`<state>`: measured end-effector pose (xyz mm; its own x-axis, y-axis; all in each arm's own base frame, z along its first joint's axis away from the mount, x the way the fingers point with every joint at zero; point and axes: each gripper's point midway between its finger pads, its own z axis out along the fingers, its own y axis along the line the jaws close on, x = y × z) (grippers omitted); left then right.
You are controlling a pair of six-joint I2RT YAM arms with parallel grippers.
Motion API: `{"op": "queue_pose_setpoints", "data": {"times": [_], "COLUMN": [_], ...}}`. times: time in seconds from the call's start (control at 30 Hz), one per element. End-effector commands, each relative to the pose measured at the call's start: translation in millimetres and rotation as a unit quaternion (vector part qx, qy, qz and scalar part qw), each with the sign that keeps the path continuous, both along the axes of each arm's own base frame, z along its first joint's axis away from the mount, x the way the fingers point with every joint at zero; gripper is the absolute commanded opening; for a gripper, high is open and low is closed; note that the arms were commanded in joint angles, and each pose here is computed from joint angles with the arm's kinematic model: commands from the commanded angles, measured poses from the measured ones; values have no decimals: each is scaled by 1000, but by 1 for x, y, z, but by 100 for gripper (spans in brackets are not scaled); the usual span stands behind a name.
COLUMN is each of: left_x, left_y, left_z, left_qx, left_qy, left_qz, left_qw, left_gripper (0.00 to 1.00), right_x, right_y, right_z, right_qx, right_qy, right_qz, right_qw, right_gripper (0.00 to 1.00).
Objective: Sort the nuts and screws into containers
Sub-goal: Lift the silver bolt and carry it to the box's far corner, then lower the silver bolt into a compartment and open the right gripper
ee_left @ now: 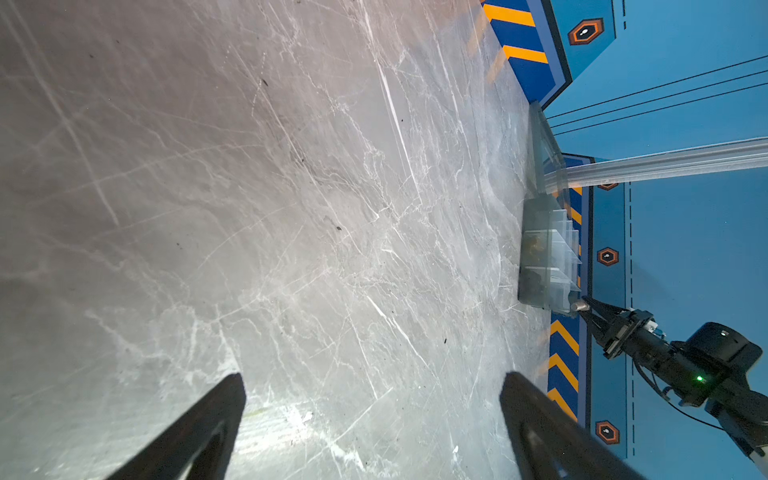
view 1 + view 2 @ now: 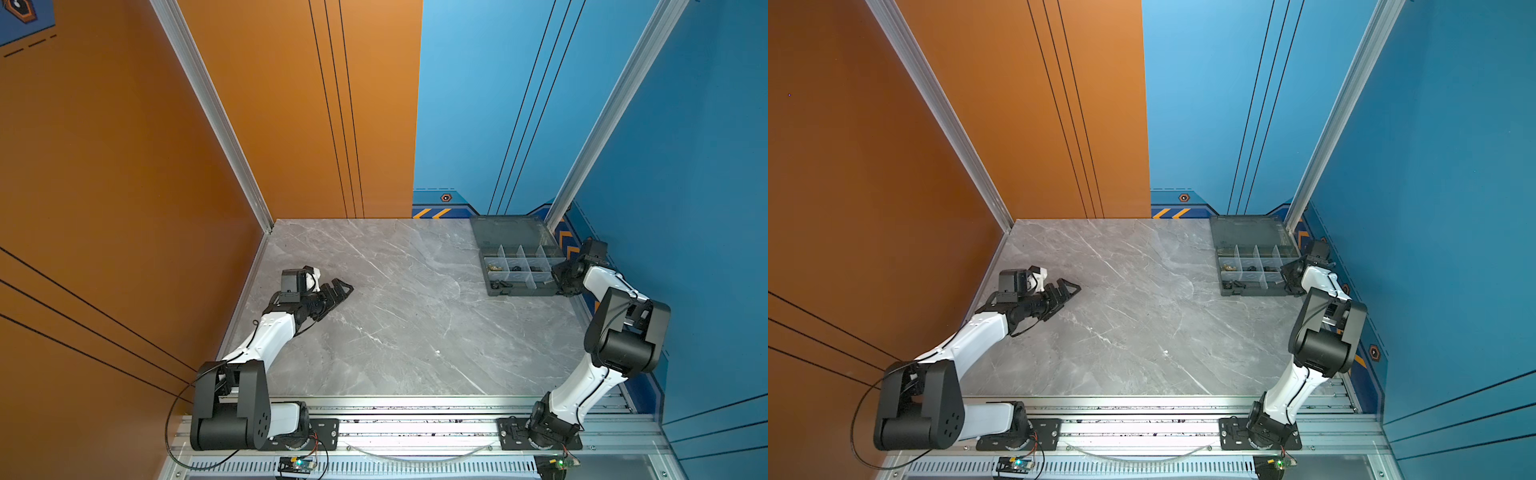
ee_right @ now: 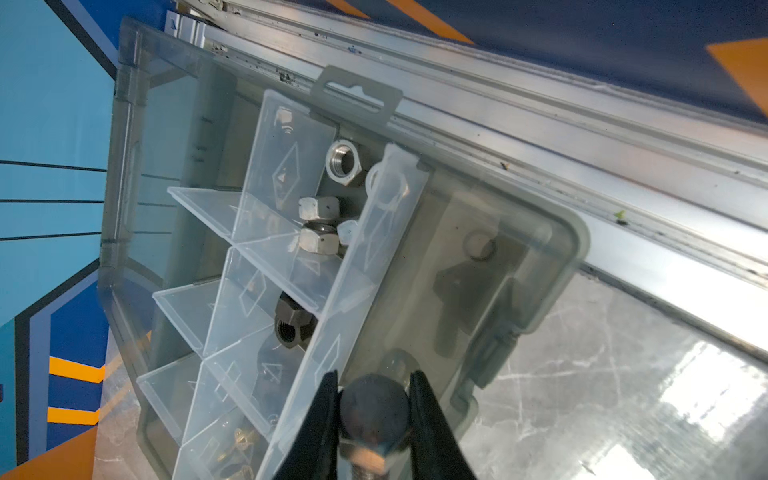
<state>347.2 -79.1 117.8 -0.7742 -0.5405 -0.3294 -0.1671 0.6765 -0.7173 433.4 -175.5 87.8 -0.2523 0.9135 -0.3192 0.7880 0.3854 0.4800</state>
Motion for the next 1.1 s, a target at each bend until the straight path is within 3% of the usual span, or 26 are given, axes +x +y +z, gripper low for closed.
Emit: {"op": "queue_pose_setpoints", "data": {"times": [0.0, 0.47, 0.63, 1.07], "left_x": [0, -2, -4, -4], "left_y": [0, -1, -1, -2], "left_z": [5, 9, 8, 12], "left_qx": [-6, -12, -12, -13], "left_qy": [-13, -19, -18, -26], "left_qz": [-4, -3, -1, -6], "left_qw": [1000, 1000, 1000, 1000], "left_gripper": [98, 98, 98, 98], "right_x": [12, 24, 26, 25], "right_y": [-8, -9, -8, -6], "right_z": [10, -7, -12, -18], "right_qx": [-5, 2, 4, 8], "right_qy": [-19, -2, 2, 11], "right_qz": [-9, -3, -1, 3], "right_qw": [1000, 1000, 1000, 1000], "right_gripper": [2, 9, 22, 34]}}
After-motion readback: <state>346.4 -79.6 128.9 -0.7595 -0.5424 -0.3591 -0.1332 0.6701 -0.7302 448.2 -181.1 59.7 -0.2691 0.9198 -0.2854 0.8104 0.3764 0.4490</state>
